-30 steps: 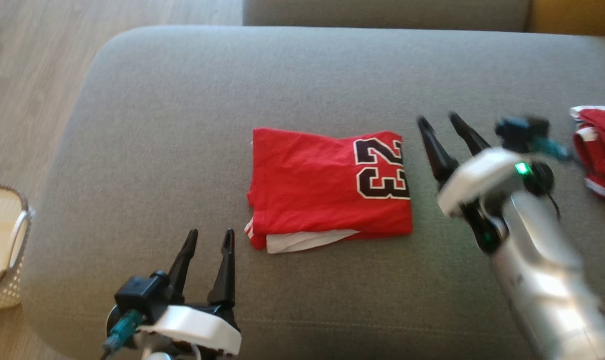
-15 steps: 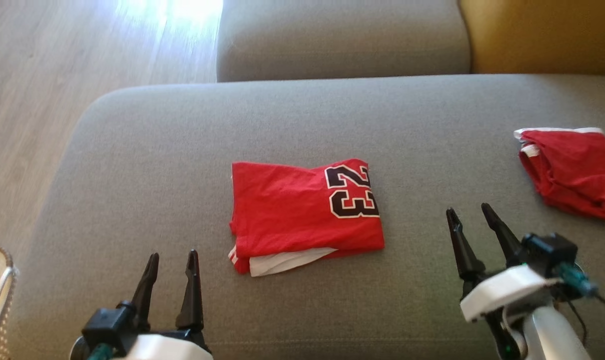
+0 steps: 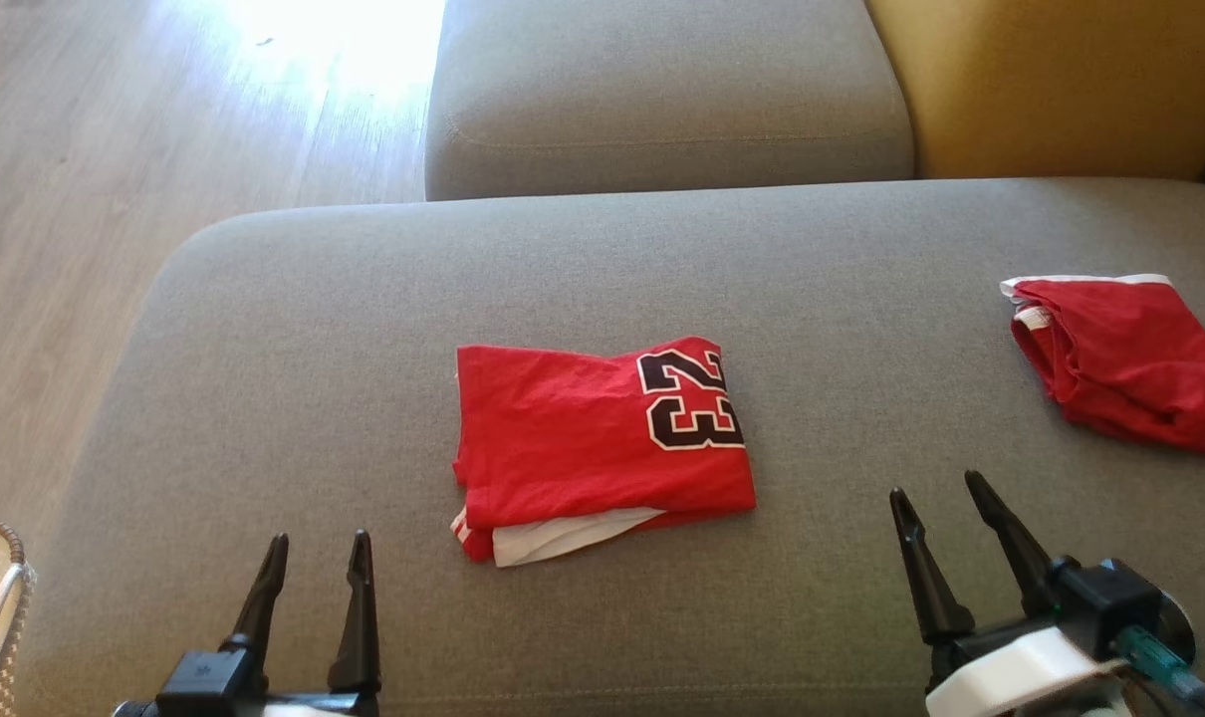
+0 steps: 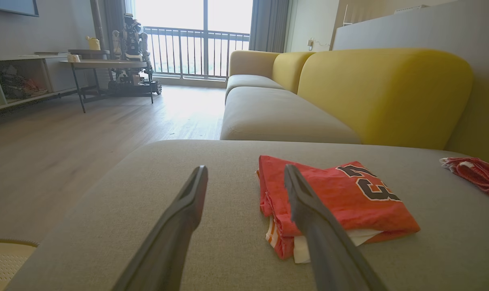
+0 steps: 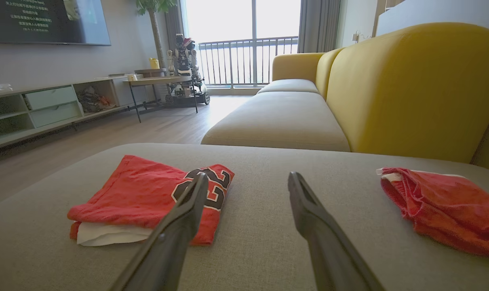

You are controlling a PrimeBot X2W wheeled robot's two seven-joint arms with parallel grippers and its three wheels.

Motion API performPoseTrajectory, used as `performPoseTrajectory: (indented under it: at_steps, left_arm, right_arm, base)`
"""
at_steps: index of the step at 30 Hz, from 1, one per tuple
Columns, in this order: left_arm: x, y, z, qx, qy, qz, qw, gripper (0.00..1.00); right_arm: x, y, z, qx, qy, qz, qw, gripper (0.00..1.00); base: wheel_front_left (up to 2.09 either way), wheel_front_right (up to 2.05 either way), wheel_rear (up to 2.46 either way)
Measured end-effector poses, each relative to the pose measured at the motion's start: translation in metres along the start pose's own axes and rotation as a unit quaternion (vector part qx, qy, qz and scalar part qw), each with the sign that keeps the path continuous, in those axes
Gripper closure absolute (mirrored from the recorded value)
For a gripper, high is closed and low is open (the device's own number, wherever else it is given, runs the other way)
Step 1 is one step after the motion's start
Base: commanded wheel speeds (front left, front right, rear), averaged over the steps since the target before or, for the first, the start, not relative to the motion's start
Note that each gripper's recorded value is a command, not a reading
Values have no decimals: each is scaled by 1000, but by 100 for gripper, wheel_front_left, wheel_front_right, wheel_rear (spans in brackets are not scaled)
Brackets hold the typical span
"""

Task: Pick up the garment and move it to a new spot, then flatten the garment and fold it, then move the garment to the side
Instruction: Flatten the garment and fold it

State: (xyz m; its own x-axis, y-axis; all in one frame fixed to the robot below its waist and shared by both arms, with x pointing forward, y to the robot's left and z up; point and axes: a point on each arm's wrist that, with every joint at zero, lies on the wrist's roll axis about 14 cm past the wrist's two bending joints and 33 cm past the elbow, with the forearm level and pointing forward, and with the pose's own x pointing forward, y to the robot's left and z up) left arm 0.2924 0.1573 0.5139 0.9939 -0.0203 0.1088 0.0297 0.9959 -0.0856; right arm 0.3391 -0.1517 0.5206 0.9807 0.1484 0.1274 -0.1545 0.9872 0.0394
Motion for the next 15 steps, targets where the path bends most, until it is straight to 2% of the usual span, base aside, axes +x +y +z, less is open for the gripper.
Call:
performPoseTrajectory:
  at_steps: [5,15]
  left_arm:
    - [-3,1,-1,-2,2,2,1000,0]
    - [-4,-1,-4,-3,7,-2,1000,0]
  right_arm:
    - [-4,-4,-8,35,10,-13,999,0]
    - [-3,-6,-15,57,19,-19,998,0]
  base:
    - [0,0,0]
    - [0,0,0]
